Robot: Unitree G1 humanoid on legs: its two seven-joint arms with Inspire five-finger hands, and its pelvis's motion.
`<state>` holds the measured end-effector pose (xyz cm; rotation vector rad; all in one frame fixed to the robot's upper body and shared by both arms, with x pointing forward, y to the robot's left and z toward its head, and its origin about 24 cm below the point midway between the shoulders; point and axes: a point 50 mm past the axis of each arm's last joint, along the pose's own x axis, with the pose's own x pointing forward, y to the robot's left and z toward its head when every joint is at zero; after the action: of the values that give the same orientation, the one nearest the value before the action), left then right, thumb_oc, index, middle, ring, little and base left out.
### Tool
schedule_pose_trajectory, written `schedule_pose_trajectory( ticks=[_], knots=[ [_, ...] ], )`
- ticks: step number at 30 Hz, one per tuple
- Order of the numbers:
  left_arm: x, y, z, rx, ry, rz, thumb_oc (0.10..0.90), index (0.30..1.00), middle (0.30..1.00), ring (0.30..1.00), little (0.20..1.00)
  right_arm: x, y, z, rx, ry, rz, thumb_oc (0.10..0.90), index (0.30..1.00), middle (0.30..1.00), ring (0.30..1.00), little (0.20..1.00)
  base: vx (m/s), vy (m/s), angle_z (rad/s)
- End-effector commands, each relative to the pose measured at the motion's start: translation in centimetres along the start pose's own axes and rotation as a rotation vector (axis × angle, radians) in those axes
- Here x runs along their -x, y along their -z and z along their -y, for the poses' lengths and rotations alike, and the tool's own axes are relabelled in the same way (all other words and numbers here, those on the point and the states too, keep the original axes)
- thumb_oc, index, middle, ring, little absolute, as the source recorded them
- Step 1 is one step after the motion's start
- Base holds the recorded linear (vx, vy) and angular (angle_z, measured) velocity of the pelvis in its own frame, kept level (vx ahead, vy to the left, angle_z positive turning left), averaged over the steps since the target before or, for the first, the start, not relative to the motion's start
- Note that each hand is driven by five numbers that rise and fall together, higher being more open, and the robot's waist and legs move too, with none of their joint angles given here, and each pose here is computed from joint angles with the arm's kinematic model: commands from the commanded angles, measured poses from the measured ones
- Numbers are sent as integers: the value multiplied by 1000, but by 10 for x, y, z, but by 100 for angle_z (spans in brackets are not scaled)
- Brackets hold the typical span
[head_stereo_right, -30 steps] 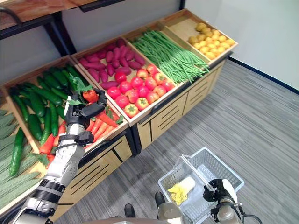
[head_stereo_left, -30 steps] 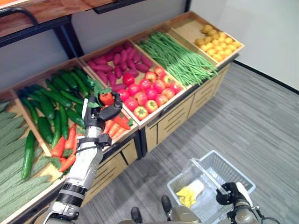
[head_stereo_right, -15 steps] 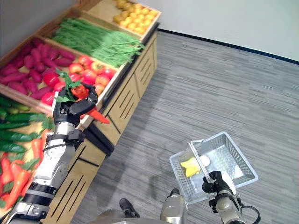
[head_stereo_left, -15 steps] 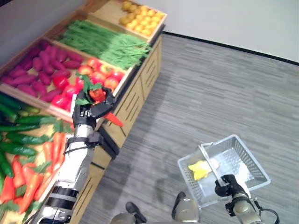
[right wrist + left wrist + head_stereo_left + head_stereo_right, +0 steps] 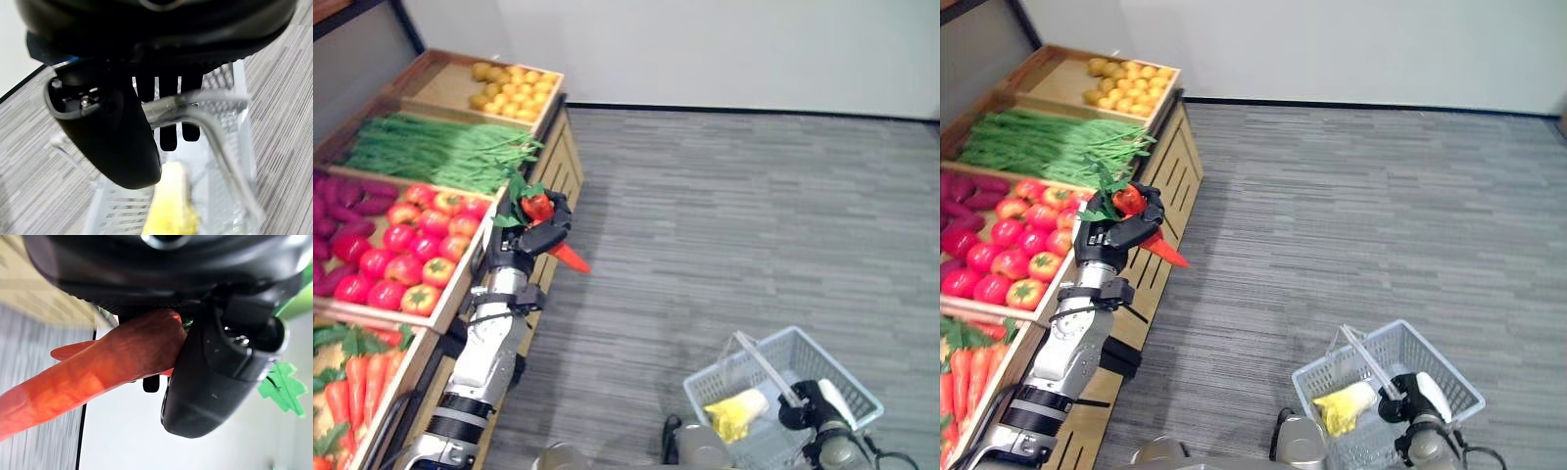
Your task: Get the vegetables into the basket
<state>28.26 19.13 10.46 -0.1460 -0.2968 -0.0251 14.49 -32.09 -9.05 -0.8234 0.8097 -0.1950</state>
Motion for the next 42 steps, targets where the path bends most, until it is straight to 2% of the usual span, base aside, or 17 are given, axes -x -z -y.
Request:
schedule_pose_trajectory(
  ticks=[1, 3, 10, 20, 28, 32, 34, 37, 42],
  knots=[
    [-16, -52, 6, 10, 48, 292, 400, 300, 300, 300, 300, -14, -41, 53, 16, 179, 198, 400, 300, 300, 300, 300, 147, 122, -56],
    [-15, -54, 7, 4, 57, 304, 400, 300, 300, 300, 300, -21, -65, 66, 43, 208, 270, 400, 300, 300, 300, 300, 126, 143, -66],
    [-18, -51, 19, 24, 114, 295, 400, 300, 300, 300, 300, -25, -86, 67, 46, 204, 325, 400, 300, 300, 300, 300, 97, 179, -64],
    [-16, -47, 22, 6, 156, 268, 400, 300, 300, 300, 300, -29, -73, 66, 60, 205, 251, 400, 300, 300, 300, 300, 53, 78, -19],
    [-15, -50, 27, -9, 219, 263, 400, 300, 300, 300, 300, -40, -77, 95, 171, 261, 188, 400, 300, 300, 300, 300, 33, -3, -3],
    [-14, -54, 36, -5, 289, 273, 400, 300, 300, 300, 300, -42, -118, 119, 228, 330, 302, 400, 300, 300, 300, 300, 26, -2, -3],
    [-14, -55, 38, -4, 300, 274, 400, 300, 300, 300, 300, -42, -126, 120, 220, 337, 326, 400, 300, 300, 300, 300, 0, 0, 0],
    [-13, -59, 49, 0, 372, 291, 400, 300, 300, 300, 300, -34, -177, 127, 179, 380, 504, 400, 300, 300, 300, 300, 21, -9, -1],
    [-12, -60, 61, 15, 440, 290, 400, 300, 300, 300, 300, -29, -210, 131, 240, 393, 605, 400, 300, 300, 300, 300, 12, -5, 0]
  ],
)
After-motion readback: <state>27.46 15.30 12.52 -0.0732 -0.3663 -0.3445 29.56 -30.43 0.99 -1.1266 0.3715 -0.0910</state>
